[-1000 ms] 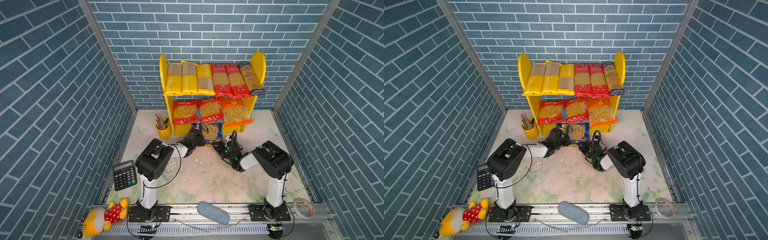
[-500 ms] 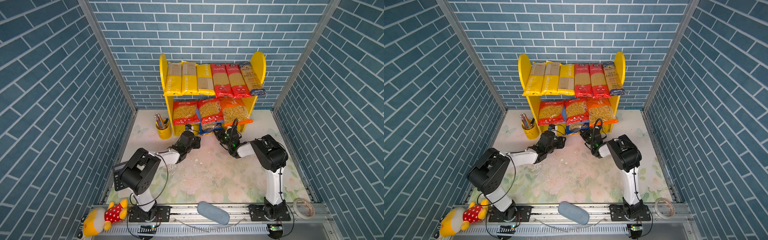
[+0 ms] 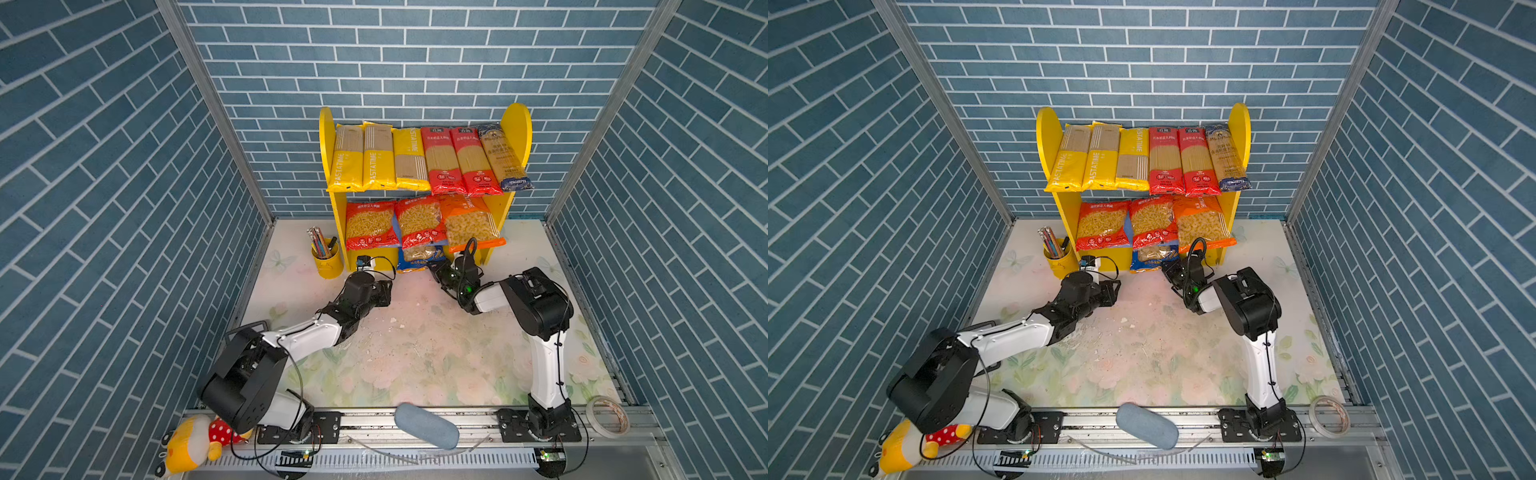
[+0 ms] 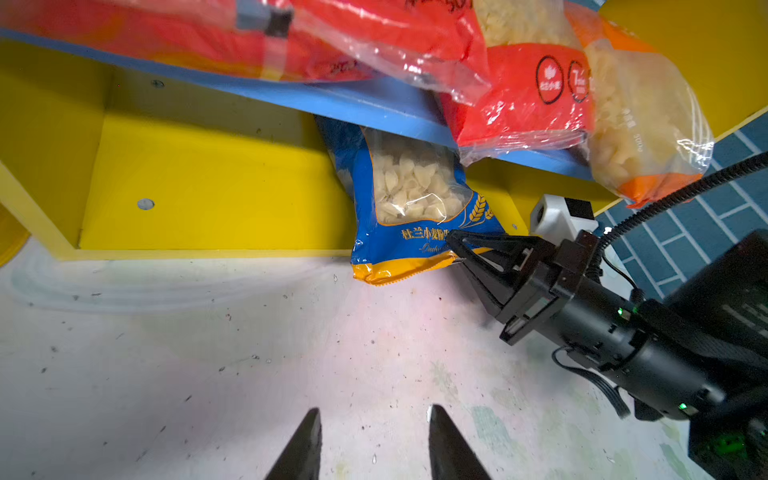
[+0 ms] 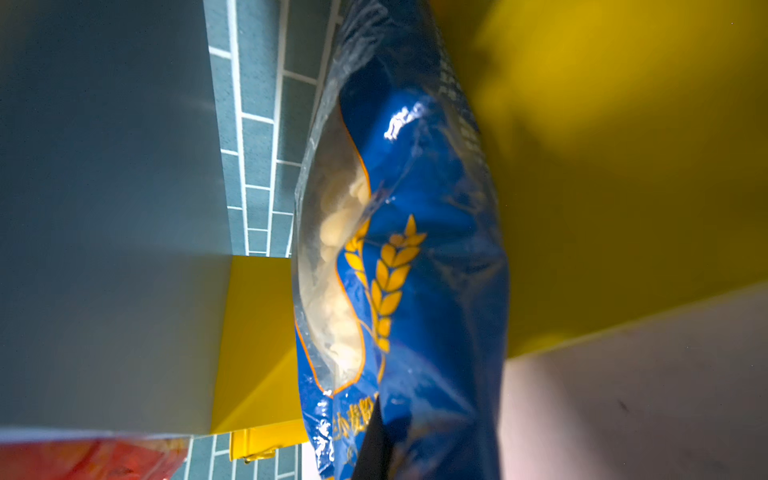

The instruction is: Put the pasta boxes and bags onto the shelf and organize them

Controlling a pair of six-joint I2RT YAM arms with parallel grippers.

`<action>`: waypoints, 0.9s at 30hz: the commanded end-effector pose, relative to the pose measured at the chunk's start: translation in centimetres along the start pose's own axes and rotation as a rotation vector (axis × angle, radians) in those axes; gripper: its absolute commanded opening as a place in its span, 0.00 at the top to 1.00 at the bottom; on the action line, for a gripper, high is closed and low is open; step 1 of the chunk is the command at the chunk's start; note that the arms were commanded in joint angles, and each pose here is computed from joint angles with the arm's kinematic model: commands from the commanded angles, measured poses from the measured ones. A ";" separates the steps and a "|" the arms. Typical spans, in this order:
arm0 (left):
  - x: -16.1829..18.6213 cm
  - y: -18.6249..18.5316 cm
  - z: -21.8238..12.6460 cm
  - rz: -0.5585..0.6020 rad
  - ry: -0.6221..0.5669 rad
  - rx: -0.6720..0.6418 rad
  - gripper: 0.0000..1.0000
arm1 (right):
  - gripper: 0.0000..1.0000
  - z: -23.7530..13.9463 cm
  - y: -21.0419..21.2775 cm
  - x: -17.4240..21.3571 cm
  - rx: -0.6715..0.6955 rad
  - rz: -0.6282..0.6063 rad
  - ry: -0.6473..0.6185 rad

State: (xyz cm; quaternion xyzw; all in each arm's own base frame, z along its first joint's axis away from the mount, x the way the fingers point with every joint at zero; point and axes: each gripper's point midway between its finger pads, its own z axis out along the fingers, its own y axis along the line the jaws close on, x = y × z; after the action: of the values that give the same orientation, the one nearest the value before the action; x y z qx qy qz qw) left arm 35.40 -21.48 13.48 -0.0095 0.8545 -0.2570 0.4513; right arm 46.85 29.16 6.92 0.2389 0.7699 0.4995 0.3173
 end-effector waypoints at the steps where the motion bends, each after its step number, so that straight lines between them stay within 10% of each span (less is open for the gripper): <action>1: 0.8 1.0 -0.7 0.020 0.020 -0.038 0.57 | 0.96 1.4 2.2 -0.7 -0.043 -0.035 0.002; 13: 0.1 2.1 -5.6 0.119 0.009 -0.100 0.55 | 0.45 -3.8 0.6 1.6 -0.027 -0.036 0.060; 20: -0.7 3.9 -9.8 0.229 -0.033 -0.198 0.53 | 0.44 -10.6 -2.0 5.1 0.064 -0.069 0.161; 27: -1.6 6.5 -12.4 0.331 -0.081 -0.347 0.40 | 0.43 -17.6 -2.3 4.1 0.296 -0.362 0.159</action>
State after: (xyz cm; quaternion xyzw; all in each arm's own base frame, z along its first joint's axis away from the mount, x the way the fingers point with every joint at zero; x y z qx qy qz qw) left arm 28.64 -12.20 18.76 0.0320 0.8454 -0.0988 0.5239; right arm 32.93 23.00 10.60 0.1463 0.8387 0.4336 0.2952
